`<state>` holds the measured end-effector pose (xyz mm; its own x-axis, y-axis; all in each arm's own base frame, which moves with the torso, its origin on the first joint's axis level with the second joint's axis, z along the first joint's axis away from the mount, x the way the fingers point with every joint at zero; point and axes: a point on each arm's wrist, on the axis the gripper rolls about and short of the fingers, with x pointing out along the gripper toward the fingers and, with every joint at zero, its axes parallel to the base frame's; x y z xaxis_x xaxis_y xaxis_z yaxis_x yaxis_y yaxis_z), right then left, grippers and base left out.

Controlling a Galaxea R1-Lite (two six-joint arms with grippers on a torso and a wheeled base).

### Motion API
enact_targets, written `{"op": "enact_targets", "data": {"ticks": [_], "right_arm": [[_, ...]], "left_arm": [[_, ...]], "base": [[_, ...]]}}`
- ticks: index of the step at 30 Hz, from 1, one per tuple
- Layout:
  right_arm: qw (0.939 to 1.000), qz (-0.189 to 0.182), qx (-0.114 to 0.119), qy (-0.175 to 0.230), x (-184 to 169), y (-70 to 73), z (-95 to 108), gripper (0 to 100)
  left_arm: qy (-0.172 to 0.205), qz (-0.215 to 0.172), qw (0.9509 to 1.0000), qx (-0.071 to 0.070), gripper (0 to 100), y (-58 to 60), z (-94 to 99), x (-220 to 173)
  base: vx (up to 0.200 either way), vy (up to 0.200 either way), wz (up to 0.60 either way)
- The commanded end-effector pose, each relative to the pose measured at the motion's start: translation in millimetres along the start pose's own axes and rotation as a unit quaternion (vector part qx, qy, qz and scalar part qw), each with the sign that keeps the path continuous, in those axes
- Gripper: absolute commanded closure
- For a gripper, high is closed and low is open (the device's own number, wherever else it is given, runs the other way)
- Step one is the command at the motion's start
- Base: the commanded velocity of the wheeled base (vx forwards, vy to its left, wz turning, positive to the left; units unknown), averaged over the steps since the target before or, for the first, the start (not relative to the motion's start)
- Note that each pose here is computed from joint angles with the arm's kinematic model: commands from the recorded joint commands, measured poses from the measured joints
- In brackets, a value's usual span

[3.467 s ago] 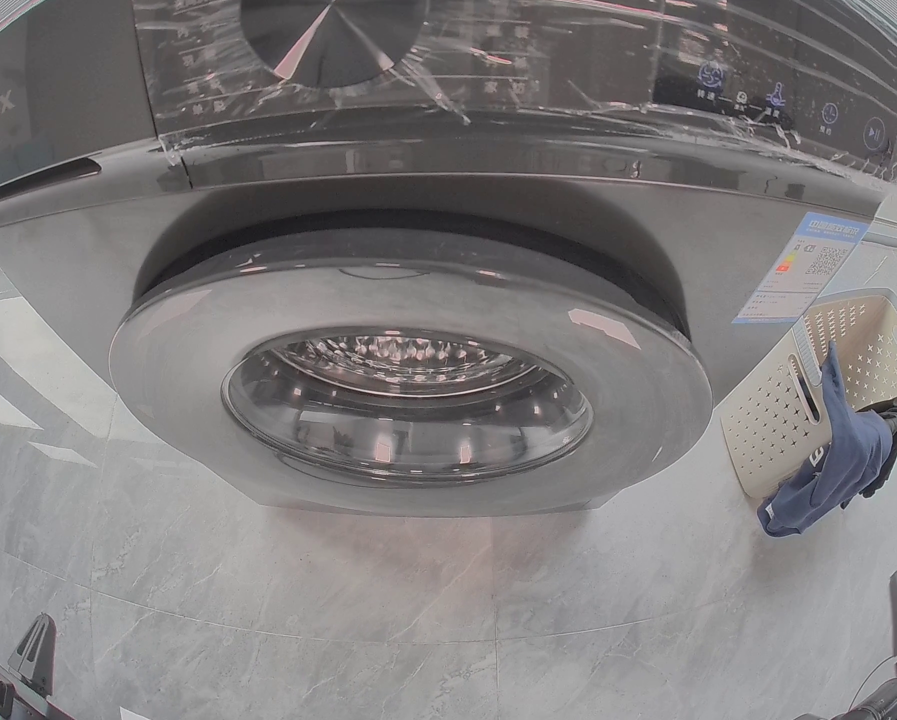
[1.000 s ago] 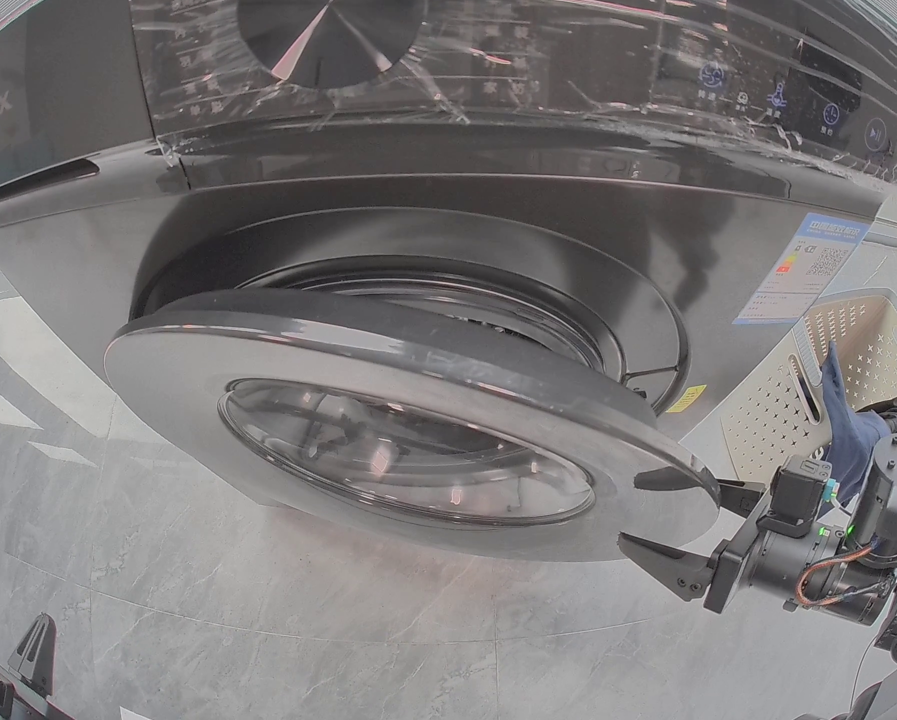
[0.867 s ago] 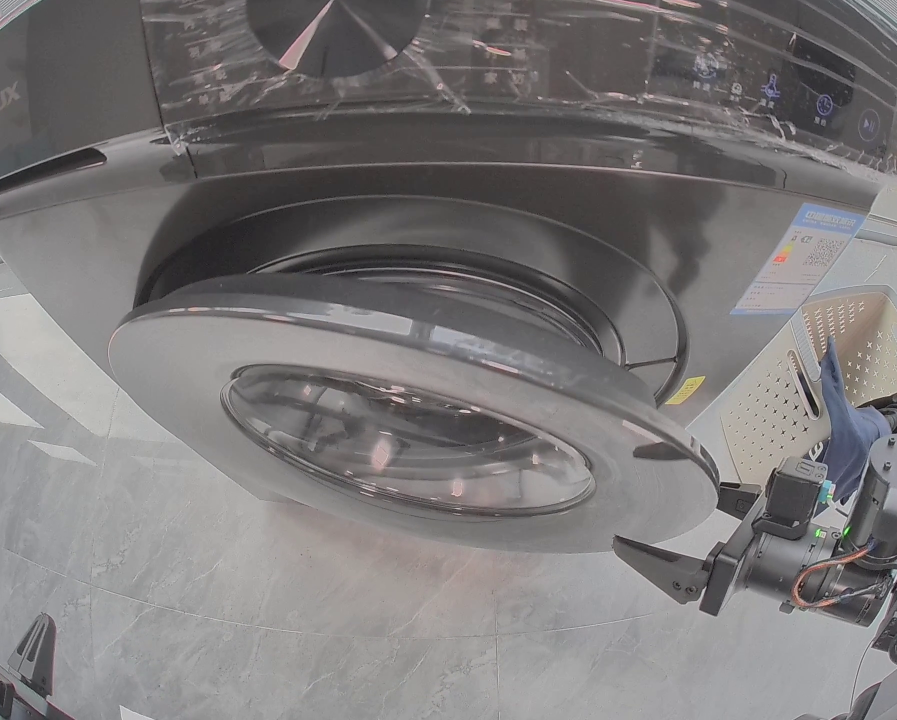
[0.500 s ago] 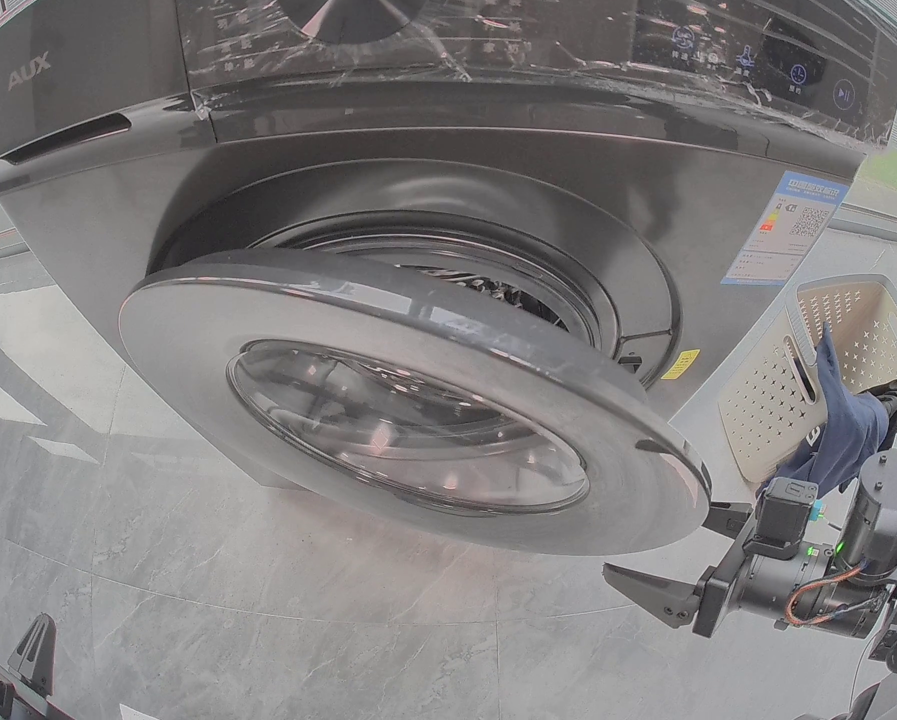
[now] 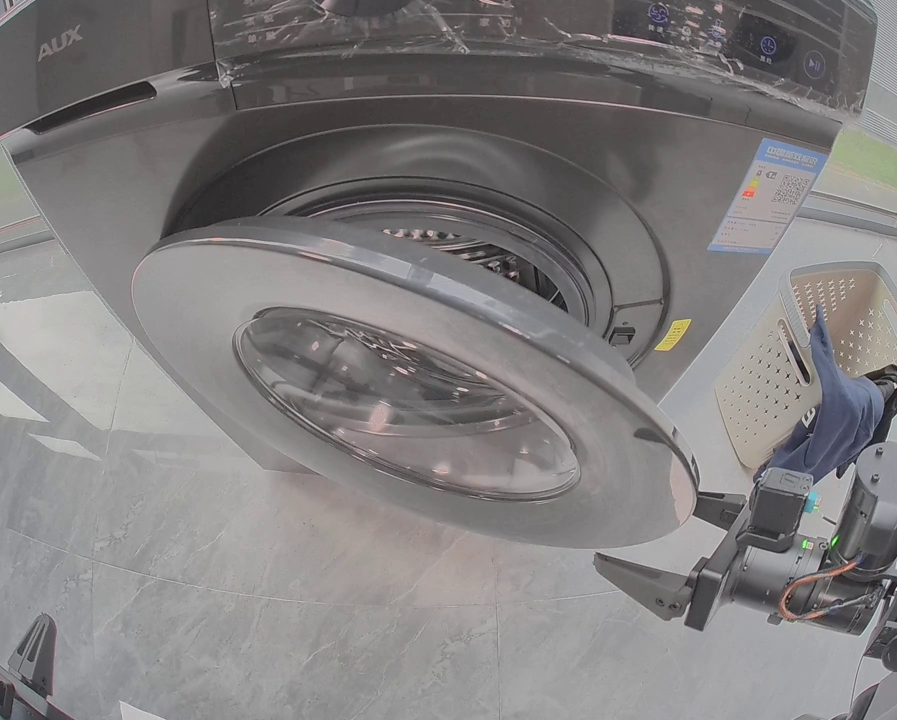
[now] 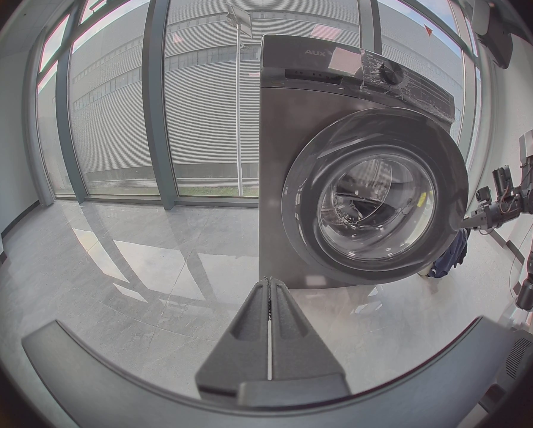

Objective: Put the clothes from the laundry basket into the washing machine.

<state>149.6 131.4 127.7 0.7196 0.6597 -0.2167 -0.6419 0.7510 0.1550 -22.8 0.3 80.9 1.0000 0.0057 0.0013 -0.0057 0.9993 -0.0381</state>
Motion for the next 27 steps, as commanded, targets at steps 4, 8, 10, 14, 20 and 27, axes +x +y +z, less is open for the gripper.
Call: {"op": "enact_targets", "data": {"ticks": [4,8,10,14,20,27], "right_arm": [[0.9999,0.011,-0.003,0.010,-3.9,3.5,-5.6,0],[1.0000,0.005,-0.002,-0.003,0.8,2.2,1.3,0],[1.0000,0.005,-0.002,-0.007,2.0,2.2,3.0,0],[0.9999,0.007,-0.002,-0.009,4.3,3.3,4.5,0],[0.9998,0.021,-0.001,-0.002,5.6,7.9,-4.8,0],[0.9995,0.025,-0.005,0.018,-4.2,7.8,-17.5,0]], "left_arm": [[0.001,0.000,1.0000,0.000,100,0.2,-5.2,0.1],[0.001,0.000,1.0000,0.000,100,0.2,-5.2,0.1],[0.001,0.000,1.0000,0.000,100,0.2,-5.2,0.1],[0.001,0.000,1.0000,0.000,100,0.2,-5.2,0.1],[0.001,0.000,1.0000,0.000,100,0.2,-5.2,0.1],[0.001,0.000,1.0000,0.000,100,0.2,-5.2,0.1]], "base": [[0.000,0.000,0.00],[0.000,0.000,0.00],[-0.200,0.000,0.00],[-0.200,0.000,0.00],[-0.100,0.000,0.00],[0.000,0.000,0.00]]}}
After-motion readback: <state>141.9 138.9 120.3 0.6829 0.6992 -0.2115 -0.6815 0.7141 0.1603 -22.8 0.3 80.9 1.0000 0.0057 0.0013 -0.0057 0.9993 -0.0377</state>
